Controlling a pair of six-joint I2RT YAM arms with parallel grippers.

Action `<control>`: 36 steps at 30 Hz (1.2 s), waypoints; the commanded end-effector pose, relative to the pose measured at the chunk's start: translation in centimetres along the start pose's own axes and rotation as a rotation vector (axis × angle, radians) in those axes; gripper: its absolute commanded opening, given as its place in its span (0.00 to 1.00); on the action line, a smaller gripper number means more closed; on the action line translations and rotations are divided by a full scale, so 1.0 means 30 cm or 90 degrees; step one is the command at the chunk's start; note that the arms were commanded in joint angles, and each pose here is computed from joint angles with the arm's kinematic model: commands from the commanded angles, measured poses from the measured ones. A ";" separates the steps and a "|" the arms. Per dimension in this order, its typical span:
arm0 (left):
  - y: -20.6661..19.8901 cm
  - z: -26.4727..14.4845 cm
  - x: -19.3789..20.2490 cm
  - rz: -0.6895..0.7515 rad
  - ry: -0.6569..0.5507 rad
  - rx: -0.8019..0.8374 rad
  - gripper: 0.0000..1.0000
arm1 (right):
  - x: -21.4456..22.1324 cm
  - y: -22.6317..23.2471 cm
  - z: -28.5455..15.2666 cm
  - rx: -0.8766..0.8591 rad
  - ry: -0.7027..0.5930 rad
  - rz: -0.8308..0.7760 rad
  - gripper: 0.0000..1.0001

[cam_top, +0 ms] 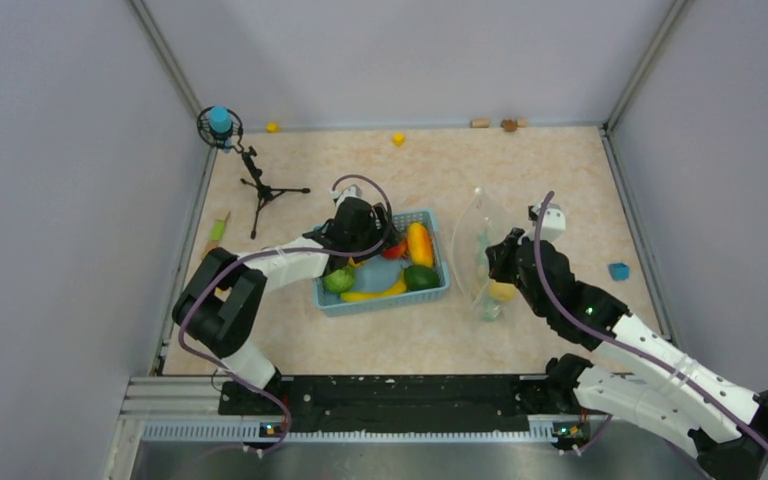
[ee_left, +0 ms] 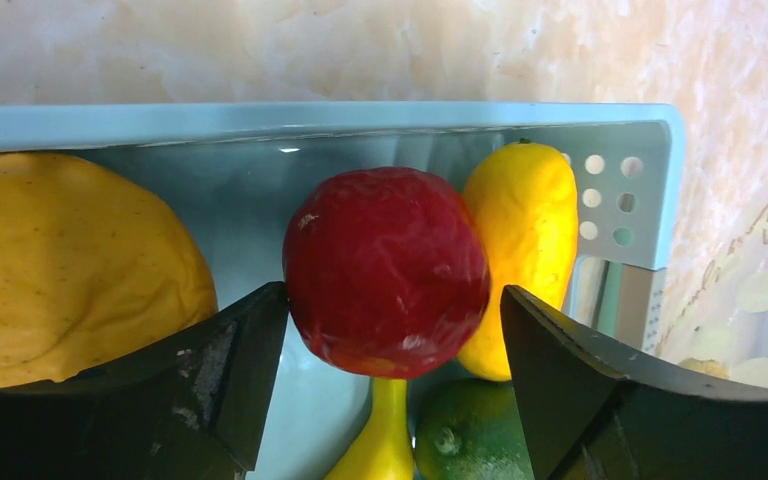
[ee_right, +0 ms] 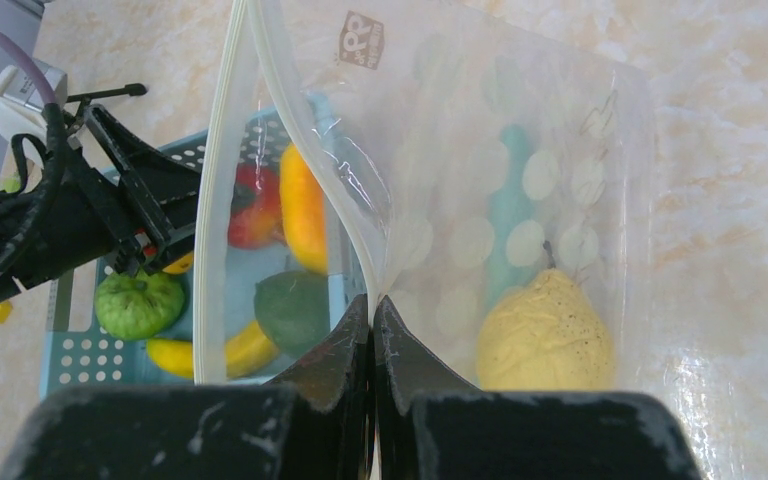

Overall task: Place the food in the zip-top bag and seal the zipper
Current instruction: Pick up the fake fruit from the bin, then place the fake fruit in the zipper food storage bag.

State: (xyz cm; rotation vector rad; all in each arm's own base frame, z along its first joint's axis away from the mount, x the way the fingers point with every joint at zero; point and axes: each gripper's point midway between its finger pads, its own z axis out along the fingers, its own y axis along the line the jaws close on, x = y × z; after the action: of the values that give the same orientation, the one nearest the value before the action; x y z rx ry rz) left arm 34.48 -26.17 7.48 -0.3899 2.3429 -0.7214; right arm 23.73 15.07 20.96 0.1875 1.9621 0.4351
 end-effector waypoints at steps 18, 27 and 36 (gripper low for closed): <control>-0.170 -0.203 -0.088 0.050 -0.071 0.161 0.36 | -0.047 0.012 -0.016 -0.012 -0.029 0.008 0.00; -0.461 -0.560 0.013 0.273 -0.093 0.525 0.34 | -0.025 0.037 -0.012 -0.033 -0.003 -0.007 0.00; -0.606 -0.764 0.143 0.403 -0.045 0.743 0.34 | -0.003 0.074 -0.007 -0.065 0.024 -0.020 0.00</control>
State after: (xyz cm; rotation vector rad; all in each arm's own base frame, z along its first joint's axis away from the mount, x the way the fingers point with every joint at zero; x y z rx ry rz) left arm 20.58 -32.61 26.72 0.5647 1.6807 -1.4017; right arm 23.36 15.99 20.39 0.1202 1.9968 0.4602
